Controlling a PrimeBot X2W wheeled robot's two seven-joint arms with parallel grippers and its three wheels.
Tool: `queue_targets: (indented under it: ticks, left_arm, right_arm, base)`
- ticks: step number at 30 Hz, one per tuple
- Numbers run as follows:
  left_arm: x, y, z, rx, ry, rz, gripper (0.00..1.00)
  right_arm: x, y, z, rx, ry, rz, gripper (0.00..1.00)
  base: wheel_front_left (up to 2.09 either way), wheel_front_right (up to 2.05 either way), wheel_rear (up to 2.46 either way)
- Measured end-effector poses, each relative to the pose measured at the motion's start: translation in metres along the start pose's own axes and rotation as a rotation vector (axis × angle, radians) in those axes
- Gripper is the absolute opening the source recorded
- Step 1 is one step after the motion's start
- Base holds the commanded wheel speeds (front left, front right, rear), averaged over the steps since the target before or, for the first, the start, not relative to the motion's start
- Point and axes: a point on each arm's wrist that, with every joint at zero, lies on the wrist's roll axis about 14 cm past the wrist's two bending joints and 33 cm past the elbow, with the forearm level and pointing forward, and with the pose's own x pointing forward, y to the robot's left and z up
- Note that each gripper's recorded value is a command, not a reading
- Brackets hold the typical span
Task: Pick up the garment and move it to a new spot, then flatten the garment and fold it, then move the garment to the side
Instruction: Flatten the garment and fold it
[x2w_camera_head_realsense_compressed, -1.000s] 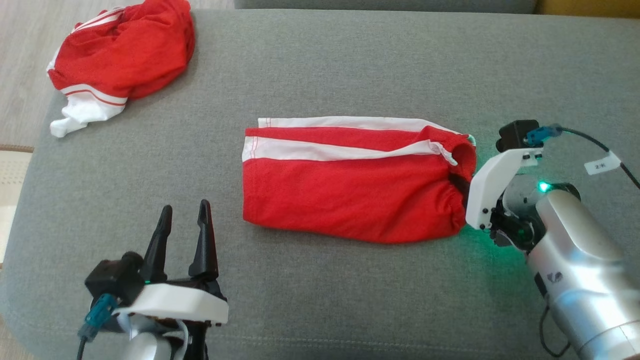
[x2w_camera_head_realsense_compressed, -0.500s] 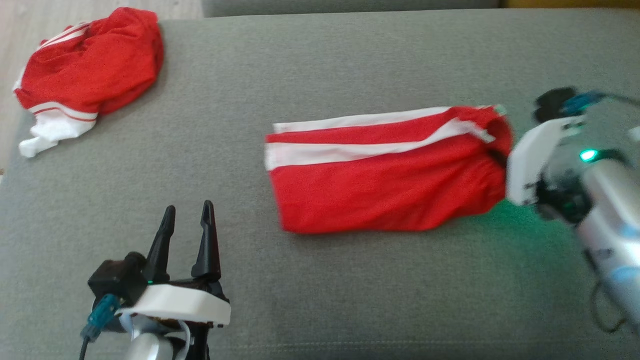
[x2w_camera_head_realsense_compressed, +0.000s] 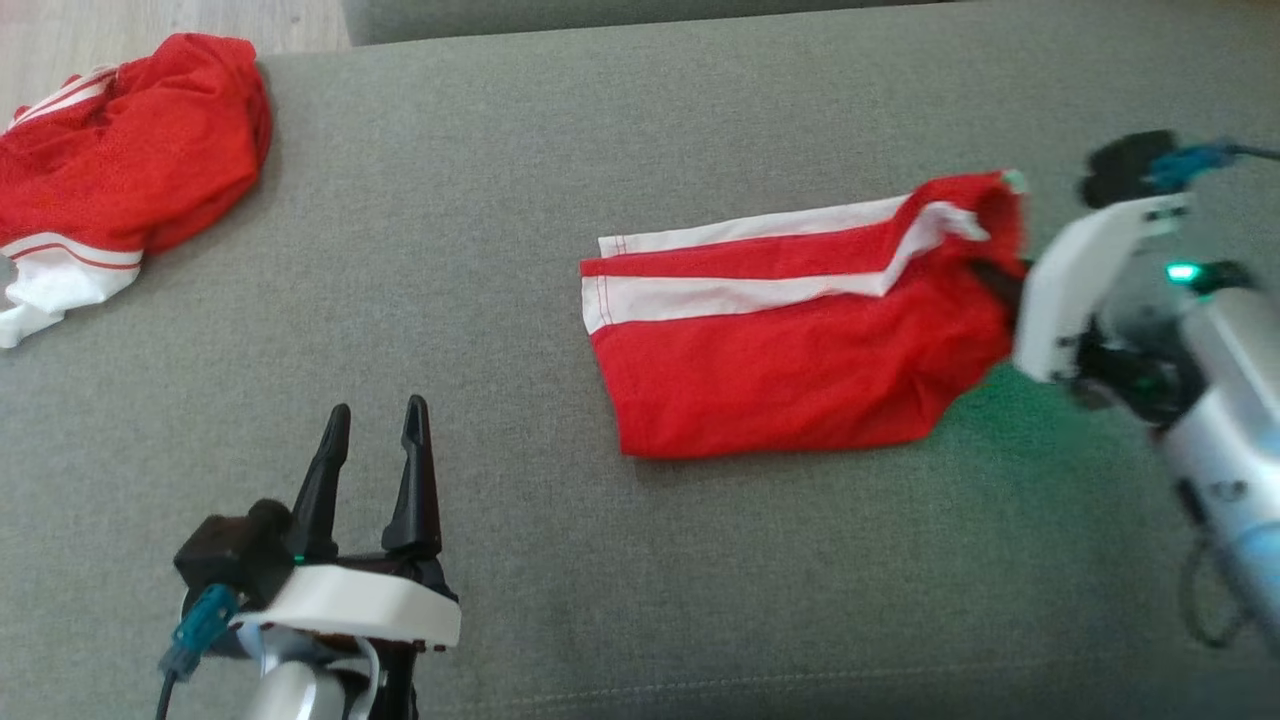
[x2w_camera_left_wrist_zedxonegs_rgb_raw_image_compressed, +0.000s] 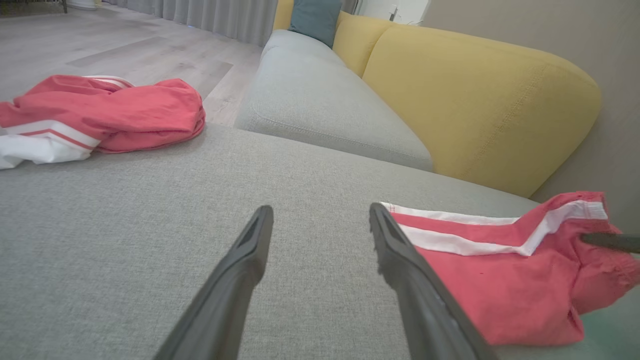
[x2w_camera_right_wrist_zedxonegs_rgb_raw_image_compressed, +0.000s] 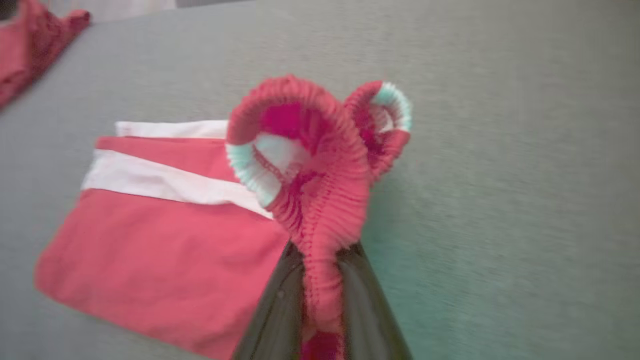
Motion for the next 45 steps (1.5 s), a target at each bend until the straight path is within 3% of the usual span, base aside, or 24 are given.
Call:
queue_targets:
  ticks: [6,13,18,24,25,26,27,37,45]
  left_arm:
    - [-0.003,0.001,0.004,0.005,-0.012,0.004,1.0]
    - [-0.011,0.01,0.012,0.011,-0.034,0.034,1.0]
    - [-0.017,0.016,0.015,0.013,-0.042,0.059,1.0]
    - [-0.024,0.024,0.015,0.013,-0.041,0.086,1.0]
    - [-0.024,0.025,0.014,0.014,-0.039,0.09,1.0]
    - [-0.025,0.026,0.014,0.014,-0.037,0.094,1.0]
    - [-0.026,0.027,0.013,0.015,-0.036,0.097,1.0]
    - [-0.025,0.024,0.011,0.013,-0.028,0.089,1.0]
    - [-0.02,0.016,0.01,0.013,-0.027,0.058,1.0]
  right_arm:
    - [0.008,0.071,0.011,0.061,-0.032,0.198,0.0]
    - [0.017,0.138,0.008,0.041,-0.022,0.346,0.0]
    - [0.027,0.17,0.0,0.029,0.001,0.4,0.0]
    - [0.041,0.186,-0.012,0.023,0.033,0.405,0.0]
    - [0.042,0.189,-0.012,0.026,0.029,0.407,0.23]
    - [0.043,0.19,-0.012,0.029,0.027,0.407,0.53]
    - [0.044,0.192,-0.012,0.032,0.025,0.407,0.98]
    - [0.039,0.207,0.01,0.049,-0.081,0.44,1.0]
    - [0.024,0.19,0.048,0.043,-0.322,0.406,1.0]
  base:
    - [0.0,0.0,0.0]
    - [0.0,0.0,0.0]
    - [0.0,0.0,0.0]
    - [0.0,0.0,0.0]
    - [0.0,0.0,0.0]
    - [0.0,0.0,0.0]
    - [0.0,0.0,0.0]
    - [0.0,0.0,0.0]
    - [0.0,0.0,0.0]
